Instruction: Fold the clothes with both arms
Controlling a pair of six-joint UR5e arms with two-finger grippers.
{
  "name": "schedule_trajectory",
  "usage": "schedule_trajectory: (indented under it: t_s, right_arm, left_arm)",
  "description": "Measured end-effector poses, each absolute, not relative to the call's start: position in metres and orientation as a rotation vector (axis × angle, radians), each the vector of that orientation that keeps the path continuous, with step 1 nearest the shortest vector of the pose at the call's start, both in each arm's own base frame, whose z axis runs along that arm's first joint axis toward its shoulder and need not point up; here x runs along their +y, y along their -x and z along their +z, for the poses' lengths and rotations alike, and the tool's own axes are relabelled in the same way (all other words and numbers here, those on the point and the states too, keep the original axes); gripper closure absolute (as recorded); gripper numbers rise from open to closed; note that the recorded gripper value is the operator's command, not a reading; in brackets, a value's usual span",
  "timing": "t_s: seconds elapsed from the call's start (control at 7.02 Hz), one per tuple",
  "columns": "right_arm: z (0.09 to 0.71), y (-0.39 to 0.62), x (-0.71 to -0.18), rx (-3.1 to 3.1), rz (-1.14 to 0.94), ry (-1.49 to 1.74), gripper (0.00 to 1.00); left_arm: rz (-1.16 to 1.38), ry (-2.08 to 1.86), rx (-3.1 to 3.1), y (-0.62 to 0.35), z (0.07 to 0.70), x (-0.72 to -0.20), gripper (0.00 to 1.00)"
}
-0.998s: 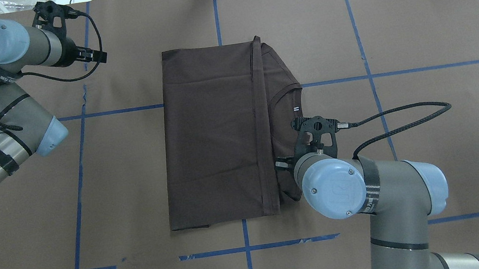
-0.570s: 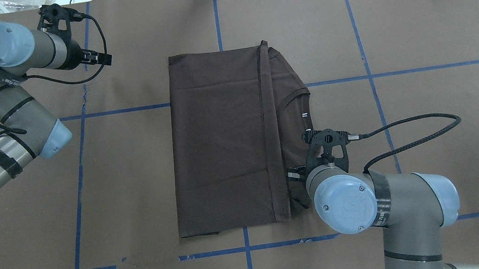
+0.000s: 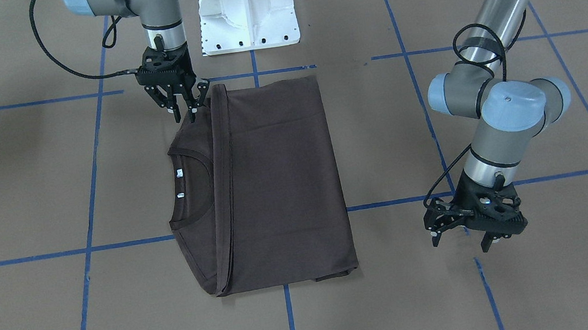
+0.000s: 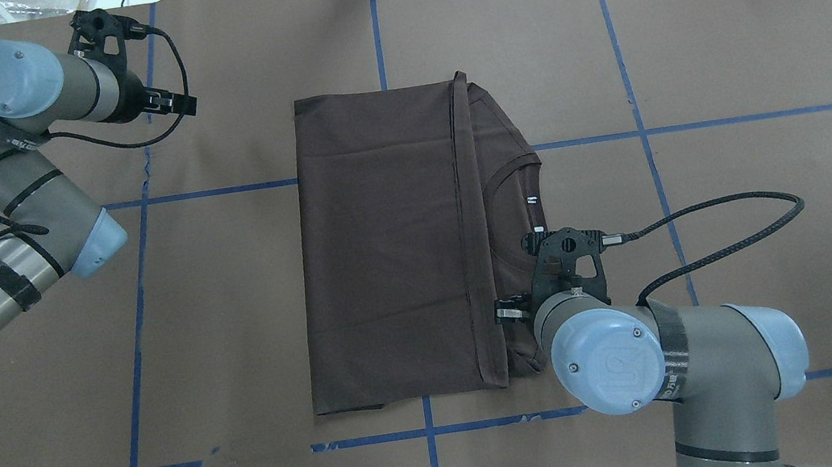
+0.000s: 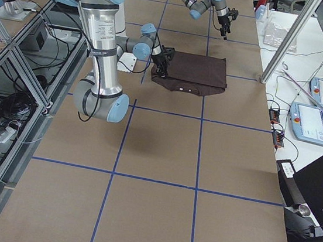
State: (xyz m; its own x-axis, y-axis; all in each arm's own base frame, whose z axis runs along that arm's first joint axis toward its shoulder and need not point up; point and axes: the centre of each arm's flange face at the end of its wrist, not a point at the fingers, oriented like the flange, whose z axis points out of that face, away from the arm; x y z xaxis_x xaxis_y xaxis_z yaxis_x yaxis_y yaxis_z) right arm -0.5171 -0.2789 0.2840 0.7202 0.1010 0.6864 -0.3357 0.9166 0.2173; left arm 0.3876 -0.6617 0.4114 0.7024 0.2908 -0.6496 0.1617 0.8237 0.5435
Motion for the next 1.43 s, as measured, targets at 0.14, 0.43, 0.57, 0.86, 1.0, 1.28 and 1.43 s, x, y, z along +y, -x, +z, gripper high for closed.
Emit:
schedule_trajectory:
  t_s: [0.14,0.43,0.57,0.86,1.0,1.28,1.43]
  right_arm:
    - [0.276,0.526,-0.262,-0.745,0.196,-0.343,0.00]
    - [0.264,0.549,-0.218,-0.763,0.106,-0.380,0.31]
    - [0.262,0.557,-0.201,-0.759,0.060,-0.416,0.47]
    - [0.265,0.567,-0.188,-0.712,-0.087,-0.507,0.58]
    - [0.266,0.568,-0.187,-0.687,-0.162,-0.549,0.58]
    - [0.268,0.571,-0.187,-0.659,-0.233,-0.591,0.60]
    - [0.266,0.573,-0.187,-0.659,-0.241,-0.595,0.75]
  left_arm:
    - [0.077,-0.614,0.801,-0.388,0.412,-0.661,0.00]
    - [0.077,-0.610,0.799,-0.387,0.416,-0.660,0.00]
    - [0.076,-0.609,0.798,-0.387,0.417,-0.660,0.00]
    - [0.076,-0.609,0.798,-0.387,0.417,-0.660,0.00]
    - [0.076,-0.609,0.799,-0.387,0.417,-0.660,0.00]
    - [0.076,-0.609,0.798,-0.387,0.417,-0.660,0.00]
    - [0.076,-0.608,0.798,-0.387,0.417,-0.660,0.00]
